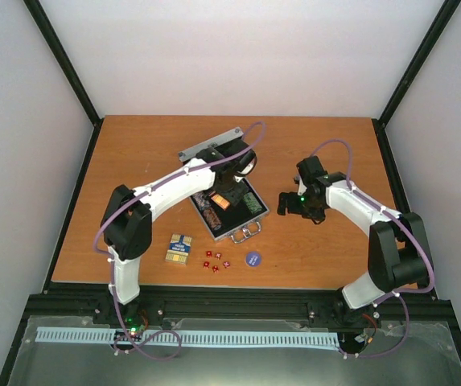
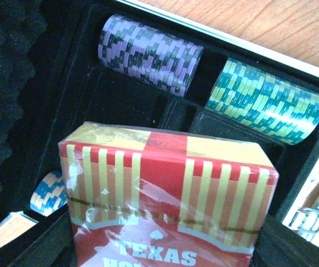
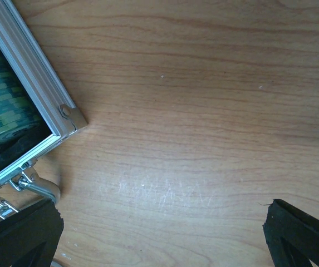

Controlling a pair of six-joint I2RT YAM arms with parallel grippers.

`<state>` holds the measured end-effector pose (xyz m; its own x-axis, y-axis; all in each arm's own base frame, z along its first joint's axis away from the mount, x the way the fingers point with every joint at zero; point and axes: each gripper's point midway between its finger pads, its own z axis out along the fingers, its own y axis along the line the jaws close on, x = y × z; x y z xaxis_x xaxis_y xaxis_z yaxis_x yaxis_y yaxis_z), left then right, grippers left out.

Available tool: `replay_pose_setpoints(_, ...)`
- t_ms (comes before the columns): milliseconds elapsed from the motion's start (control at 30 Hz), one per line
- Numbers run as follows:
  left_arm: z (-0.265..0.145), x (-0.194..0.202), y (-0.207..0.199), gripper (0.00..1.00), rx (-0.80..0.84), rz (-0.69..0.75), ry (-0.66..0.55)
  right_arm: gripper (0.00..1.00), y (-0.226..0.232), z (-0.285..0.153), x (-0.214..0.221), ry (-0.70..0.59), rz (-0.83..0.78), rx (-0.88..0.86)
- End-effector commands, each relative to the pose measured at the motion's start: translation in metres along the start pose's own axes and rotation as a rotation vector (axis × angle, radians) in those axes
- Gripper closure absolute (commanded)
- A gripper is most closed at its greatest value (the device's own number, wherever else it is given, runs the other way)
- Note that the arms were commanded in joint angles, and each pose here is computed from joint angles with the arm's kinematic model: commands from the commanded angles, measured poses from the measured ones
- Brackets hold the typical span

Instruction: Pack up texas hold em set

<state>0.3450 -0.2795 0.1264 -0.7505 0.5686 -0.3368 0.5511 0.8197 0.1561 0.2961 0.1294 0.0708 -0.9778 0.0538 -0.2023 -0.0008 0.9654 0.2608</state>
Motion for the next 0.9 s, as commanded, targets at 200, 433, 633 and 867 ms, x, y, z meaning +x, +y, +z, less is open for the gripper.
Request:
replay_pose_setpoints(200,0.010,-0.017,0.031,0.71,-0.142,0.175,-0.065,0.00,-0.009,0.003,-0.008,-0.009,0.030,-0.019)
replay_pose_setpoints(433,0.027,-0.018,0.049,0.72,-0.175,0.283,-0.083,0.00,-0.012,0.005,-0.011,-0.002,0.029,-0.017)
replay_pose_setpoints(633,0.044,-0.023,0.060,0.77,-0.191,0.343,-0.099,0.00,-0.013,0.009,-0.010,0.006,0.042,-0.024)
replay_pose_setpoints(867,0.052,-0.031,0.051,0.80,-0.138,0.389,-0.131,0.00,-0.014,0.013,-0.011,0.010,0.054,-0.024)
